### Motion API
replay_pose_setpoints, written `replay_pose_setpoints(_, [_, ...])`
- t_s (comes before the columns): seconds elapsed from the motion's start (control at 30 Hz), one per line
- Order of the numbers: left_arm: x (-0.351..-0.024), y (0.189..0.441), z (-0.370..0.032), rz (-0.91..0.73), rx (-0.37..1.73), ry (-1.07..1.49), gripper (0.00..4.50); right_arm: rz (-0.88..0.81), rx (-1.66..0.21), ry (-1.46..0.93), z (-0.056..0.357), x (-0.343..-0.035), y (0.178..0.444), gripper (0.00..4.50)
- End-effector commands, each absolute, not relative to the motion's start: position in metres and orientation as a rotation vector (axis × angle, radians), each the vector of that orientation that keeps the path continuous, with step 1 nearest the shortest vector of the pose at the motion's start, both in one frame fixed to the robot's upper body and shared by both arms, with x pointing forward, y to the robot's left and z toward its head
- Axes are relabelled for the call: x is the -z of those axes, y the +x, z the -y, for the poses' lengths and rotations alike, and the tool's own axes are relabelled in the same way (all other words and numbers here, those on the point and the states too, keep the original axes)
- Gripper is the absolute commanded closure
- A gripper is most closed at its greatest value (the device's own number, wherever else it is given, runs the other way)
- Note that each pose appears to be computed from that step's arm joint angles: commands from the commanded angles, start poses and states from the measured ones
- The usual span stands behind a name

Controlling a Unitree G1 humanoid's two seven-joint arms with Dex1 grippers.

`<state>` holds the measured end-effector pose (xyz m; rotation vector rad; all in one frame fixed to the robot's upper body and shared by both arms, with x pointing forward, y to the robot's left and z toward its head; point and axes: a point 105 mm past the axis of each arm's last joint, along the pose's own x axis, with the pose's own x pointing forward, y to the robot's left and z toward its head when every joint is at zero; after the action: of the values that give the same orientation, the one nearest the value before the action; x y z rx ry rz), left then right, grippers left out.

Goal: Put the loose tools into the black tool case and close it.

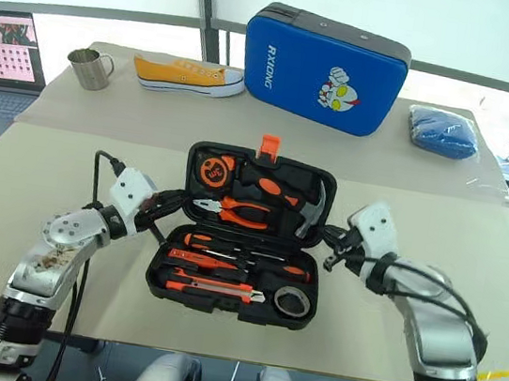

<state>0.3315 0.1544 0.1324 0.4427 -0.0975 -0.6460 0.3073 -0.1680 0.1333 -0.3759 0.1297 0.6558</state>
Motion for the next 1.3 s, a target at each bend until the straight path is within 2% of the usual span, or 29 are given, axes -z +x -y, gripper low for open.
replay_pose_setpoints(0.03, [-0.150,0.325,-0.154,0.231,0.572,0.492,4.48,0.030,-0.669,-0.485,0.156,-0.150,0.296,4.50])
replay_pose_setpoints(0.23, [-0.137,0.305,-0.162,0.212,0.554,0.510,4.48,0.138,-0.642,-0.676,0.167,-0.141,0.279,4.50])
replay_pose_setpoints(0.53, [-0.126,0.285,-0.186,0.142,0.515,0.527,4.48,0.174,-0.720,-0.800,0.170,-0.118,0.252,4.50])
replay_pose_setpoints(0.57, [-0.125,0.283,-0.187,0.138,0.514,0.525,4.50,0.175,-0.731,-0.809,0.170,-0.116,0.248,4.11])
replay_pose_setpoints(0.63, [-0.121,0.275,-0.191,0.118,0.519,0.518,3.76,0.174,-0.760,-0.835,0.172,-0.112,0.238,3.48])
replay_pose_setpoints(0.67, [-0.119,0.270,-0.194,0.103,0.520,0.516,3.59,0.172,-0.776,-0.857,0.174,-0.110,0.233,3.16])
replay_pose_setpoints(0.8, [-0.121,0.250,-0.223,0.030,0.479,0.522,2.07,0.130,-0.816,-0.878,0.189,-0.119,0.212,1.75])
replay_pose_setpoints(0.87, [-0.123,0.238,-0.244,-0.017,0.461,0.542,1.31,0.067,-0.866,-0.859,0.196,-0.120,0.200,1.06])
replay_pose_setpoints(0.93, [-0.122,0.229,-0.258,-0.077,0.476,0.543,0.74,-0.024,-0.939,-0.791,0.197,-0.117,0.186,0.53])
replay_pose_setpoints(0.97, [-0.123,0.231,-0.272,-0.127,0.466,0.517,0.27,-0.107,-1.018,-0.730,0.196,-0.113,0.171,0.08])
replay_pose_setpoints(1.0, [-0.124,0.234,-0.281,-0.164,0.458,0.494,0.05,-0.167,-1.078,-0.679,0.195,-0.110,0.160,0.05])
replay_pose_setpoints(1.07, [-0.128,0.251,-0.287,-0.207,0.489,0.464,0.05,-0.269,-1.179,-0.563,0.188,-0.106,0.143,0.05])
replay_pose_setpoints(1.17, [-0.133,0.281,-0.277,-0.211,0.569,0.464,0.00,-0.303,-1.253,-0.514,0.177,-0.102,0.137,0.97])
replay_pose_setpoints(1.3, [-0.138,0.326,-0.242,-0.171,0.735,0.543,1.09,-0.318,-1.348,-0.491,0.161,-0.097,0.137,2.18])
